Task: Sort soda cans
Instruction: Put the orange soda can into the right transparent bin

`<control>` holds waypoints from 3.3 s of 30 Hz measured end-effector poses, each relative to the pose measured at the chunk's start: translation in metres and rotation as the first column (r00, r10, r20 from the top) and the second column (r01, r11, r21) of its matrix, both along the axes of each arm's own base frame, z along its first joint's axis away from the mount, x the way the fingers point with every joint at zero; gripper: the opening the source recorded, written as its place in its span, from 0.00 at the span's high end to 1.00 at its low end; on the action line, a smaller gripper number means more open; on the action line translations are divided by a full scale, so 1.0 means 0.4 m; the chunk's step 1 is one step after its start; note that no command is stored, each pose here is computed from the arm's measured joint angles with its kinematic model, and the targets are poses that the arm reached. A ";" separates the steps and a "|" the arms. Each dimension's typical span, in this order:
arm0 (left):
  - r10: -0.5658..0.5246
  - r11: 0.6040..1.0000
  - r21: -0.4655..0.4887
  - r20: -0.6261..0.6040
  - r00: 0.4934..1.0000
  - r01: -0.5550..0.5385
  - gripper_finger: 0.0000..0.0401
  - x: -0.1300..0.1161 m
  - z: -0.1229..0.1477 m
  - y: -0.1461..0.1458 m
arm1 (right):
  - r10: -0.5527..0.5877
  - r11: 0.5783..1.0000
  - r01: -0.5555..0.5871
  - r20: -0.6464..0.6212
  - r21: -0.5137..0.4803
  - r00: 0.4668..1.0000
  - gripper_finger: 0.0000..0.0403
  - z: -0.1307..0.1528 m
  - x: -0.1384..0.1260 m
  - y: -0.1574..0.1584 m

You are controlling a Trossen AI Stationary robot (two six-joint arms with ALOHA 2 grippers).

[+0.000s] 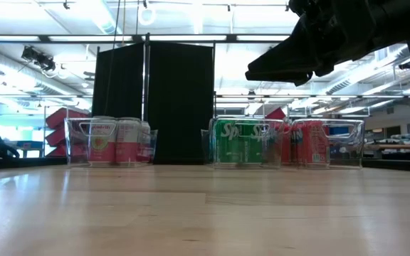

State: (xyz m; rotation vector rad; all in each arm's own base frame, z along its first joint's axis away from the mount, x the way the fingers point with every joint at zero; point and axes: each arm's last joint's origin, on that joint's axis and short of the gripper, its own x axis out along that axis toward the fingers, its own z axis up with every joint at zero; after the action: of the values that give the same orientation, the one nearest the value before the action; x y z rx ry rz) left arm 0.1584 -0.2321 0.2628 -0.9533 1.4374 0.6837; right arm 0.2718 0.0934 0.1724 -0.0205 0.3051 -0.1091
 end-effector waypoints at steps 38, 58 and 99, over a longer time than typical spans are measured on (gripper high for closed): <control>-0.086 0.985 0.166 0.207 0.975 0.052 0.26 0.094 -0.037 0.072 | 0.020 1.000 -0.020 -0.001 0.007 1.000 0.67 0.000 0.000 0.002; -0.356 0.899 0.368 0.302 0.884 0.236 0.26 0.277 -0.031 0.263 | 0.022 1.000 -0.022 0.026 0.010 0.999 0.67 0.007 0.002 0.002; -0.530 0.641 0.739 0.231 0.816 0.207 0.99 0.163 0.147 0.375 | 0.047 0.999 -0.050 0.137 0.015 0.989 0.65 0.042 0.216 0.084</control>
State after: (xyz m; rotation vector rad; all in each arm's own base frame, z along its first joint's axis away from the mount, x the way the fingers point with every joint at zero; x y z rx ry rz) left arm 0.2237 -0.0820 0.3216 -0.1569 0.8164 0.5669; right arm 0.3582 0.1268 0.1894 -0.0024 0.1685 -0.0589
